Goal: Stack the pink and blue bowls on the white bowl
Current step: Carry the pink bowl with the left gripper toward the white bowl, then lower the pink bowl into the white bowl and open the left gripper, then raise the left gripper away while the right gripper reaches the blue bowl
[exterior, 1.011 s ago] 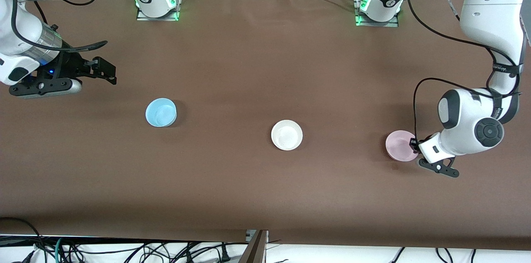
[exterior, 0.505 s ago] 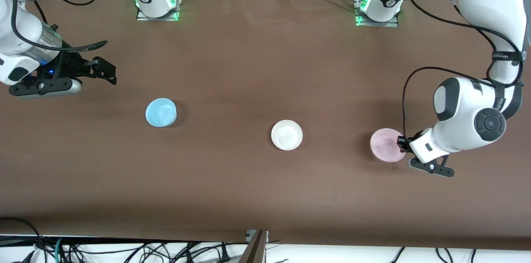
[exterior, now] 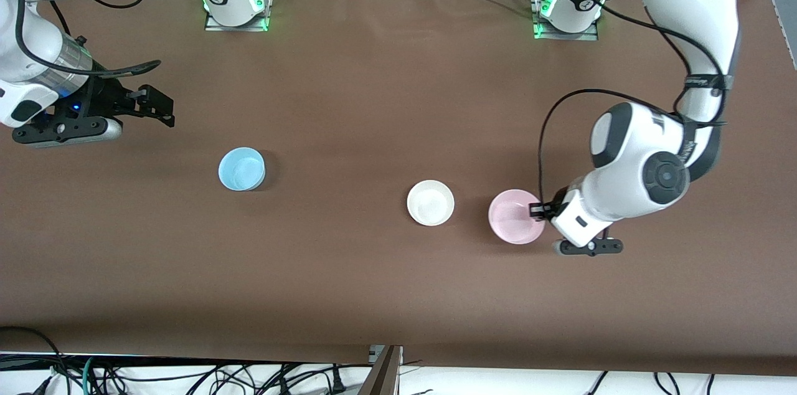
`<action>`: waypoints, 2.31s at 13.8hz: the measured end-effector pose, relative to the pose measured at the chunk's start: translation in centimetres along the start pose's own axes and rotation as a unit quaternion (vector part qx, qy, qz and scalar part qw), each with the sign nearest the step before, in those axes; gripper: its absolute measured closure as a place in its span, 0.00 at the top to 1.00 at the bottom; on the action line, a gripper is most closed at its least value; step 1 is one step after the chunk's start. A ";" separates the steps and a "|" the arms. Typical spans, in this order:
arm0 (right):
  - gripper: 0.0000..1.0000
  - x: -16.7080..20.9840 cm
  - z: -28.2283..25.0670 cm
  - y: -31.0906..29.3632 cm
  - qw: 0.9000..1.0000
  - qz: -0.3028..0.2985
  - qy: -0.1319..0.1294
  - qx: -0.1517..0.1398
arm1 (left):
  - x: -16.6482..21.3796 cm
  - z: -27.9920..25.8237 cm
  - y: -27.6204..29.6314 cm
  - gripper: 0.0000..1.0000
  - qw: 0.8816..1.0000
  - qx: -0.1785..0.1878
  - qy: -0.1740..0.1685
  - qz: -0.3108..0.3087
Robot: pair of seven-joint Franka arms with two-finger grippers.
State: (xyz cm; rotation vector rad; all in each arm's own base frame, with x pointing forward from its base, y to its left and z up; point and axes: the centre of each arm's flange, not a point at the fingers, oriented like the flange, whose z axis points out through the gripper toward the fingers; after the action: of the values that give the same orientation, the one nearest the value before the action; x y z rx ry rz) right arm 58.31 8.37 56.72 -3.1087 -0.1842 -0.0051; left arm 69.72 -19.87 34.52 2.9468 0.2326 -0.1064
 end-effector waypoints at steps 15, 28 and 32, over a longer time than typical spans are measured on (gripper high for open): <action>1.00 0.0 -0.1 -0.1 1.000 -0.001 0.001 0.000 | -6.0 9.5 11.4 0.03 0.999 0.002 -0.040 -0.034; 1.00 0.1 -0.4 -0.2 1.000 -0.002 0.004 0.001 | -7.4 14.3 11.7 0.05 0.999 -0.009 -0.019 -0.030; 1.00 0.1 -0.4 -0.2 1.000 -0.002 0.004 0.001 | -7.3 13.7 11.9 0.35 0.999 -0.011 -0.015 -0.029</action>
State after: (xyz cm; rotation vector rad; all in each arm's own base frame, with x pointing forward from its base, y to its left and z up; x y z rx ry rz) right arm 58.35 8.57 57.17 -3.1060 -0.1886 -0.0188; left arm 63.69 -35.06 23.79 2.9146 0.3127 -0.1535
